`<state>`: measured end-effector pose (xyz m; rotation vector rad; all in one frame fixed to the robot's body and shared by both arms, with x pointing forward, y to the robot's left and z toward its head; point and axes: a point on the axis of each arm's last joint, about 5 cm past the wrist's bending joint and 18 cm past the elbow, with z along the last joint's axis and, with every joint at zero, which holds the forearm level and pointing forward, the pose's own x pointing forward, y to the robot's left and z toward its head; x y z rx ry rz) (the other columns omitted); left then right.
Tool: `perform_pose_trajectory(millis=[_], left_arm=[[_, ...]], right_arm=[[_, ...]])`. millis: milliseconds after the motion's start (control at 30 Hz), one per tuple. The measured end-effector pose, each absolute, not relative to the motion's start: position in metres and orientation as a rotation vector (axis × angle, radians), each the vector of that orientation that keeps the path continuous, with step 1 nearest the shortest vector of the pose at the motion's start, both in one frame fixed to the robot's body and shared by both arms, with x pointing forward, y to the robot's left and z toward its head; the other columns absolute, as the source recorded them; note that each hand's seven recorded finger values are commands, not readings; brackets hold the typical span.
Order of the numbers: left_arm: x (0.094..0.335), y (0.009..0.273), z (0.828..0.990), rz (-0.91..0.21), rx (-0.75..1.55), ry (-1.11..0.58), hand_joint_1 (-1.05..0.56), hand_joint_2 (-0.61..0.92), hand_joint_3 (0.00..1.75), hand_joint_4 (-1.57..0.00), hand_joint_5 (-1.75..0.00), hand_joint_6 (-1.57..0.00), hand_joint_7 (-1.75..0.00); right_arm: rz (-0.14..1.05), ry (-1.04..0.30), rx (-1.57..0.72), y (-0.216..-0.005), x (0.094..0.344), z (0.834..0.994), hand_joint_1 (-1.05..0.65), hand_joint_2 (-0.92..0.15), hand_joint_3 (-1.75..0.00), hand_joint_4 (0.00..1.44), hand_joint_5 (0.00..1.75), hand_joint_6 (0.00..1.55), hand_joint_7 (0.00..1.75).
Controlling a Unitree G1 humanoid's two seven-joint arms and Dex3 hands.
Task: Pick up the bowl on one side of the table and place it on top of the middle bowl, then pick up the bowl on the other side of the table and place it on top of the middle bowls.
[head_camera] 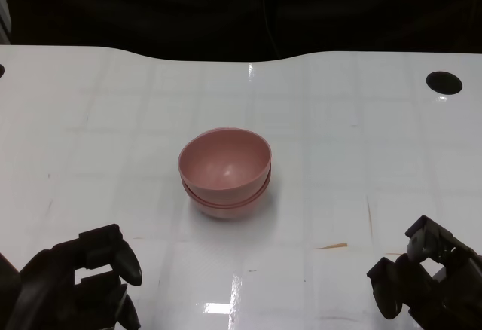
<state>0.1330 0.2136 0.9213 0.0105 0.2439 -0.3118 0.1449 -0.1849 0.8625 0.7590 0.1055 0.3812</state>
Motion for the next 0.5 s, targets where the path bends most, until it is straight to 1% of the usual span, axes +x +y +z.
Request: perform_pose_trajectory(millis=[200,500], left_arm=[[0.1335,0.2147,0.9182,-0.317,0.001,0.233,0.3,0.87,1.01,-0.77,-1.75,-0.6,-1.75],[0.1336,0.2146,0.9184,-0.317,0.002,0.23,0.31,0.88,1.0,-0.76,-1.75,-0.59,-1.75]], right_arm=[[0.379,0.109,0.761,-0.1849,0.1452,0.8617,-0.05,-0.58,-1.19,0.92,1.72,0.79,1.5],[0.378,0.113,0.748,-0.1849,0.1454,0.862,-0.03,-0.55,-1.24,0.92,1.73,0.8,1.5]])
